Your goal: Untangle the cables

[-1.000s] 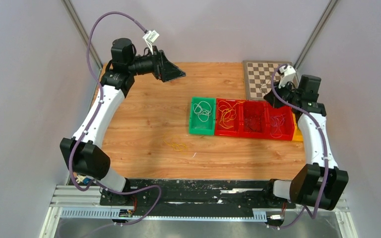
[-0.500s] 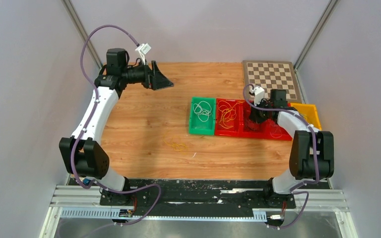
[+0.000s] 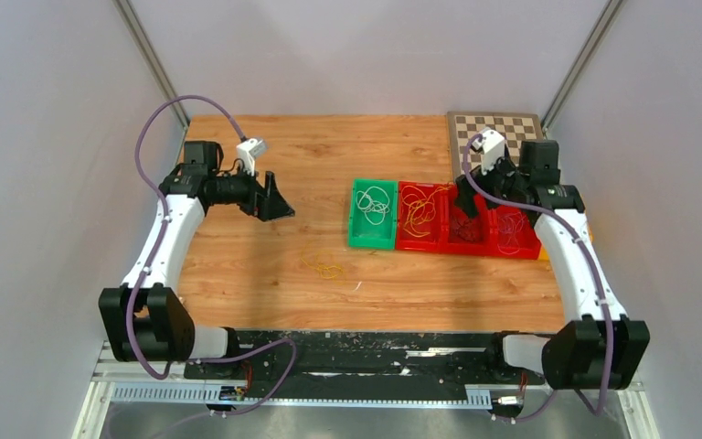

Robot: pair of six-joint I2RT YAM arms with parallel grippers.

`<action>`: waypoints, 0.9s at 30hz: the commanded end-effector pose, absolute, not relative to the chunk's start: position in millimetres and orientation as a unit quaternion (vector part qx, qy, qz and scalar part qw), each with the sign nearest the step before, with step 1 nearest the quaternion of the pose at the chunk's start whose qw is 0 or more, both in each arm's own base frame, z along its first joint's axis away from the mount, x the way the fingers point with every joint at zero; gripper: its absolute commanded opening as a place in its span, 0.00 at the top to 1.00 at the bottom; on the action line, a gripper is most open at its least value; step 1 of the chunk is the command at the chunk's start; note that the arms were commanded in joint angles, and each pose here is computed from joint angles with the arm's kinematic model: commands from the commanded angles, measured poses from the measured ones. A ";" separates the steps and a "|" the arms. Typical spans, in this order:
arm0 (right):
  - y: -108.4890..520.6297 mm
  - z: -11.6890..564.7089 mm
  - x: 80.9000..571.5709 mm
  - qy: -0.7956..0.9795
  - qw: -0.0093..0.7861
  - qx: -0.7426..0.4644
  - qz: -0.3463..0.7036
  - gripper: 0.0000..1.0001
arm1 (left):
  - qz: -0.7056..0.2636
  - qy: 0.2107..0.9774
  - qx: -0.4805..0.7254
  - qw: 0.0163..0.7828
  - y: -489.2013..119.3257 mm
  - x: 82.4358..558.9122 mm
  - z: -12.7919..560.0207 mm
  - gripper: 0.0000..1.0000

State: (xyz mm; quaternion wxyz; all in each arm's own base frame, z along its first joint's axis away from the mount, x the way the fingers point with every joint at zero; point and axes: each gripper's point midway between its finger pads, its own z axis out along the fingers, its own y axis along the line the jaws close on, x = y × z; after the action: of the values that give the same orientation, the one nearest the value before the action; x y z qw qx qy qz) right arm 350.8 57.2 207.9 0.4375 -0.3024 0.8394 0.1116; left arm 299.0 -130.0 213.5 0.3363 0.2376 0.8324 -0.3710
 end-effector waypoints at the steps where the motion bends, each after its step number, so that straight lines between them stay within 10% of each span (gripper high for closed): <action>1: 107.5 216.3 306.0 0.820 0.397 -0.378 0.165 0.04 | -0.366 0.824 0.214 0.376 -118.1 312.3 226.6 0.00; 14: 364.9 148.0 243.3 0.707 0.322 -0.572 0.264 0.05 | -0.339 0.841 0.086 0.413 -77.8 320.3 244.0 0.00; 24: 425.3 41.6 255.4 0.739 0.266 -0.590 0.186 0.08 | -0.304 0.838 0.088 0.445 -74.1 289.3 255.0 0.00; 27: 427.1 22.8 254.6 0.746 0.249 -0.590 0.184 0.22 | -0.296 0.840 0.089 0.446 -72.8 283.9 252.9 0.00</action>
State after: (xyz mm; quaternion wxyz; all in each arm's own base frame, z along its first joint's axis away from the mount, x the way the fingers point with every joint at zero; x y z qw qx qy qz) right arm 239.0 410.3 23.7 0.2218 -0.6052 0.7398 0.1929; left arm 291.2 -77.6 254.6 0.4421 0.0956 0.8358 -0.3111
